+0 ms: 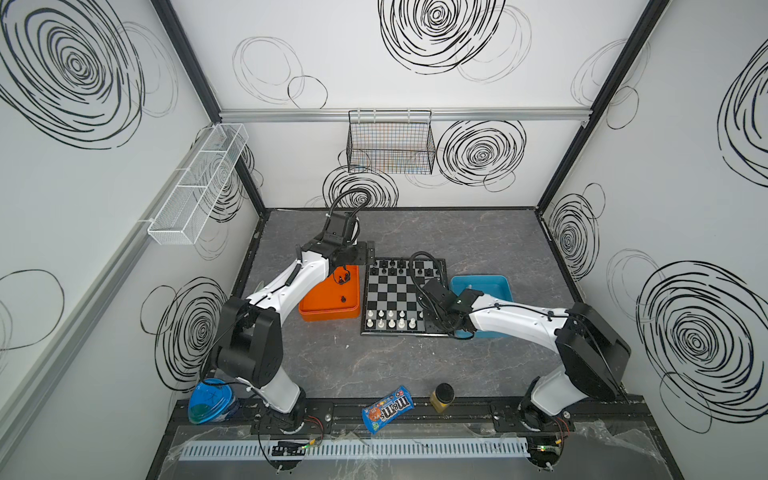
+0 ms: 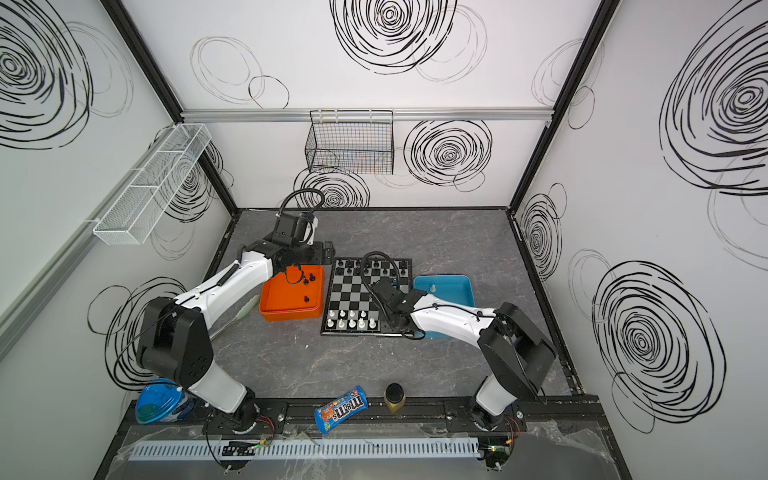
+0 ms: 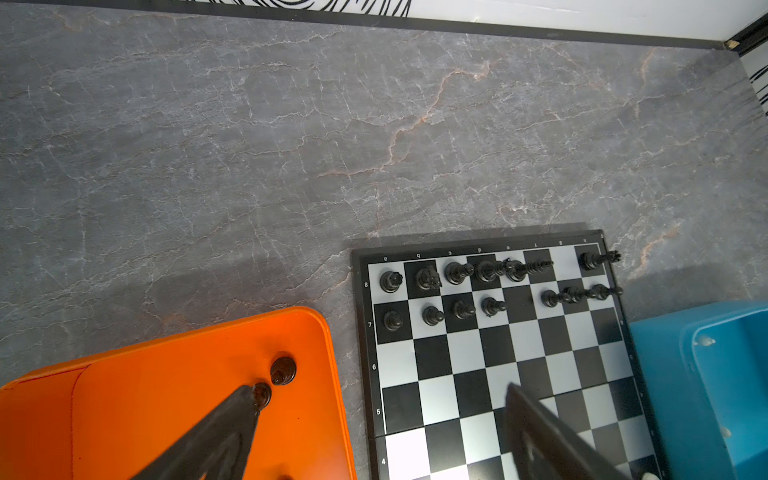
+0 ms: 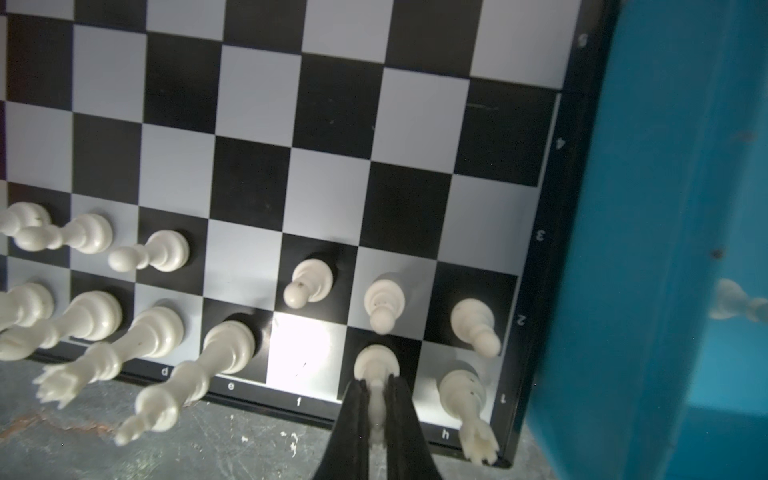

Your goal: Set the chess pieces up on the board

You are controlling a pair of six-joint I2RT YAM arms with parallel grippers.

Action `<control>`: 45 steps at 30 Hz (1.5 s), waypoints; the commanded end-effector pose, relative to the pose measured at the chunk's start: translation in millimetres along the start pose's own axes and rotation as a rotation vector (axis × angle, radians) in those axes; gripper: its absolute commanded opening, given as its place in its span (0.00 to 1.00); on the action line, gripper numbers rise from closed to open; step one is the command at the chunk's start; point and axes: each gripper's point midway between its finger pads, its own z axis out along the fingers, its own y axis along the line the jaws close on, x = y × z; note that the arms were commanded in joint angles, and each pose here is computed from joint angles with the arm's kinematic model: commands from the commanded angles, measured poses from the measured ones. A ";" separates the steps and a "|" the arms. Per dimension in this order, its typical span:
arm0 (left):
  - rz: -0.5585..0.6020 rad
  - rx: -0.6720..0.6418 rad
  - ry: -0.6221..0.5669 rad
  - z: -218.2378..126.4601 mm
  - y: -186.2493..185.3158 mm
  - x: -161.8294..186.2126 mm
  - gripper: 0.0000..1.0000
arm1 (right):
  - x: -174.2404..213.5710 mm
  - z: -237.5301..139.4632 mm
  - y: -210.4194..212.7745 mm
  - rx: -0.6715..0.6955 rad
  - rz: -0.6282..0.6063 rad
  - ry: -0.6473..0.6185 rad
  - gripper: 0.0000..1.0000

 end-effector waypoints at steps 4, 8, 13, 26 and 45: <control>-0.009 0.008 -0.014 0.1 0.4 -6.6 0.96 | -3.4 0.2 -3.4 0.042 -0.004 -0.005 0.08; -0.010 0.009 -0.013 0.1 0.2 -6.3 0.96 | -3.9 -1.2 -5.3 0.054 -0.006 -0.004 0.08; -0.010 0.011 -0.012 0.4 0.0 -6.1 0.96 | -2.6 -2.7 -5.9 0.059 -0.011 0.003 0.08; -0.010 0.009 -0.011 0.7 0.2 -5.7 0.96 | 0.6 -2.8 -4.0 0.052 -0.019 0.017 0.07; -0.006 0.014 -0.012 0.0 -2.6 -5.8 0.96 | 6.4 -0.4 -0.5 0.041 -0.034 0.048 0.06</control>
